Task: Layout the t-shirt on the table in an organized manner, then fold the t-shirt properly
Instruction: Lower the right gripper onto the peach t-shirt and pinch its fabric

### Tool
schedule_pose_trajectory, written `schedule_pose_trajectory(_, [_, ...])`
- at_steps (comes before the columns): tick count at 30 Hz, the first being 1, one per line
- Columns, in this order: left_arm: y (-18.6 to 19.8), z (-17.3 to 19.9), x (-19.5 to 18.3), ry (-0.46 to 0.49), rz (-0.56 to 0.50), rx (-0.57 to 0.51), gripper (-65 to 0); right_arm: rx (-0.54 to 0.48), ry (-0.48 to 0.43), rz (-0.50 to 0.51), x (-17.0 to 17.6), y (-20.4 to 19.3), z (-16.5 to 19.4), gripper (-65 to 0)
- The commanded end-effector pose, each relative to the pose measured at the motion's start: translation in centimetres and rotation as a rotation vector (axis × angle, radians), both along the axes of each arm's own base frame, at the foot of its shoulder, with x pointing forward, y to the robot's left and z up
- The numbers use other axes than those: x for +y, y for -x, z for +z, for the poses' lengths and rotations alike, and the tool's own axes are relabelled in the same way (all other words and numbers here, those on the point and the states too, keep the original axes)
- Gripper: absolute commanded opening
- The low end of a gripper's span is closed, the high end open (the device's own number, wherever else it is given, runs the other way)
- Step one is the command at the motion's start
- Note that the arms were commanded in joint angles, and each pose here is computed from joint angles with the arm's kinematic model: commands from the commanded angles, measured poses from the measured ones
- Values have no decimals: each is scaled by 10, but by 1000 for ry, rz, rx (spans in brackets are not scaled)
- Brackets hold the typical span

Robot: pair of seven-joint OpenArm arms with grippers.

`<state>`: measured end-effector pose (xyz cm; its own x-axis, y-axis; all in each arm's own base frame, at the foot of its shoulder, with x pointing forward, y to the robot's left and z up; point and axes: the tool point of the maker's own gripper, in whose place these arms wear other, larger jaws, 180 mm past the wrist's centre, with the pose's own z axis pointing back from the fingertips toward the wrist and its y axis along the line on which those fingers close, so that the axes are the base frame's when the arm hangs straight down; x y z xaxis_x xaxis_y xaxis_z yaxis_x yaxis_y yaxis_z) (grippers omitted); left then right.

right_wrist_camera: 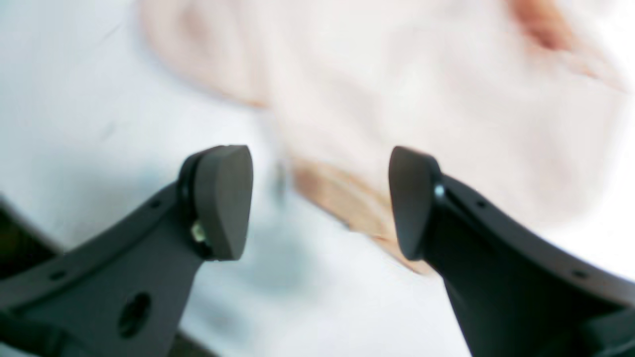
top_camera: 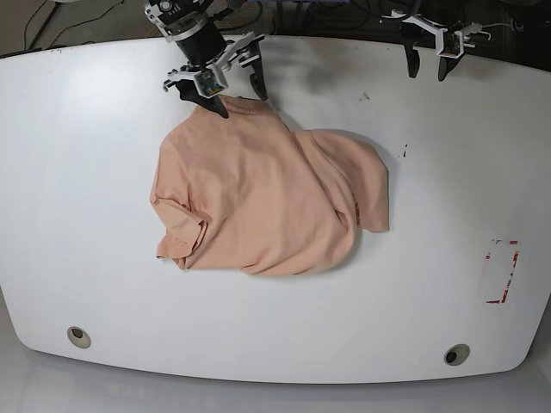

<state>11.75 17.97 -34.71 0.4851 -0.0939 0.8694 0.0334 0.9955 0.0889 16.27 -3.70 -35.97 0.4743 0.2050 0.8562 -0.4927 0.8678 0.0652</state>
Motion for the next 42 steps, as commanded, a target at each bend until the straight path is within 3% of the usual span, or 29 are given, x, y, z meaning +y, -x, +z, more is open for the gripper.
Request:
schedule_pose_trajectory(1, [-9, 12, 1, -7, -2, -53, -361, -39, 7, 46, 9, -5, 9, -233])
schedule_pose_trajectory(14, [-23, 19, 6, -20, 2, -96, -360, -83, 190, 172, 38, -23, -13, -233])
schedule_pose_trajectory(36, [-33, 23, 8, -40, -28, -120, -358, -9, 239, 151, 34, -46, -61, -249])
schedule_pose_trajectory(39, [-35, 24, 10, -51, -45, -122, -358, -8, 241, 152, 33, -46, -62, -311])
schedule_pose_trajectory(42, [-36, 25, 11, -56, -51, -124, -358, -8, 241, 152, 33, -47, -62, -438])
